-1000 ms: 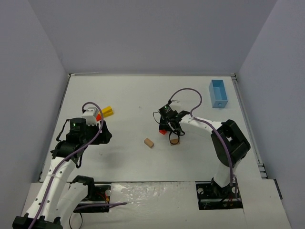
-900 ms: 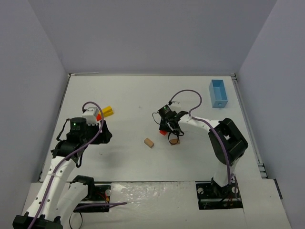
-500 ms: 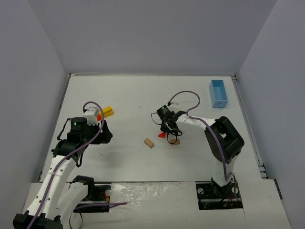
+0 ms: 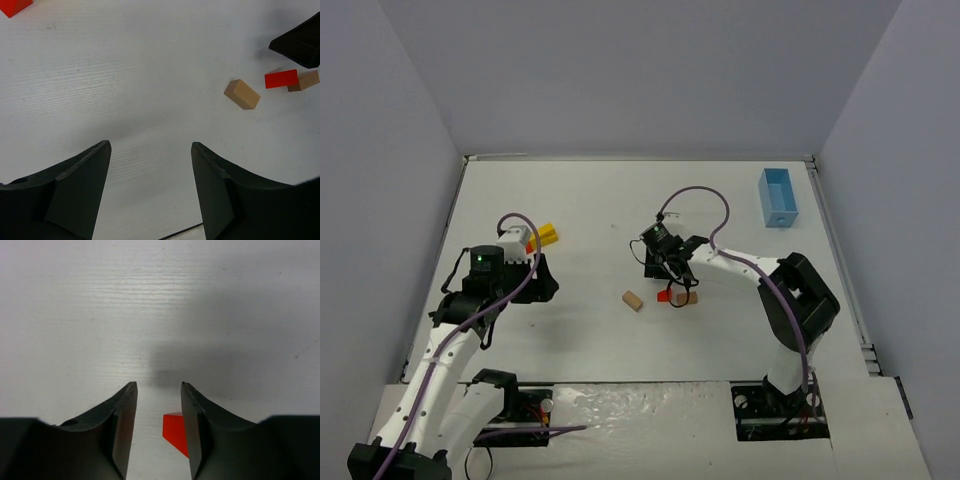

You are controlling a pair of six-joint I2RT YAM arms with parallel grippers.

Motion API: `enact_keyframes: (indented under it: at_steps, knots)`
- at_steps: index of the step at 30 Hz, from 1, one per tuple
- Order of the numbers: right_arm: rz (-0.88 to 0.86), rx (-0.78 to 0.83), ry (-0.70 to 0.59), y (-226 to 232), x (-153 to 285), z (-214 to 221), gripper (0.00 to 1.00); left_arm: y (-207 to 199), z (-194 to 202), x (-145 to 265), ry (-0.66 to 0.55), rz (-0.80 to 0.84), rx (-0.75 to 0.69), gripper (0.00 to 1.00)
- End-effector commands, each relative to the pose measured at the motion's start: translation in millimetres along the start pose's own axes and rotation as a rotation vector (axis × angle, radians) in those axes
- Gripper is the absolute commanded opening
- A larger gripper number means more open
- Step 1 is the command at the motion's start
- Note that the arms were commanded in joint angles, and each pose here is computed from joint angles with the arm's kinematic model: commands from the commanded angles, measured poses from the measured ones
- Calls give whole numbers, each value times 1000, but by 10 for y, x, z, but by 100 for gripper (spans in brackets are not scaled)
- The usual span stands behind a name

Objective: Build the wood block tower

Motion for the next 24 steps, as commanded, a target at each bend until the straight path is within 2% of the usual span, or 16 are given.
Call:
enact_keyframes:
  at_steps: [1, 8, 16, 18, 20, 24]
  knots:
    - [-87, 79, -135, 105, 455, -341, 43, -136, -260, 17, -78, 68, -15, 62]
    - [-138, 78, -234, -153, 975, -440, 48, -387, -344, -23, -75, 207, -123, 62]
    - [-147, -81, -357, -812, 1488, -653, 63, -1225, -401, -275, -14, 305, -561, 62]
    - [-137, -106, -410, -937, 1642, -712, 66, -1398, -482, -345, -8, 332, -604, 62]
    - [-136, -123, -448, -1025, 1749, -713, 69, -1579, -428, -635, 64, 366, -679, 62]
    - [-135, -151, -491, -1132, 1854, -666, 70, -1920, -375, -934, 116, 459, -805, 62]
Point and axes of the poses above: each gripper's point midway between its finger pads, its own x axis back along the fingers, its own y axis along the line the jaws close on, z = x × y, the point moved 2 cm from there along x, back along the fingers, and after that the axes turned 2 degrees about -x, right-handed, at the moved point
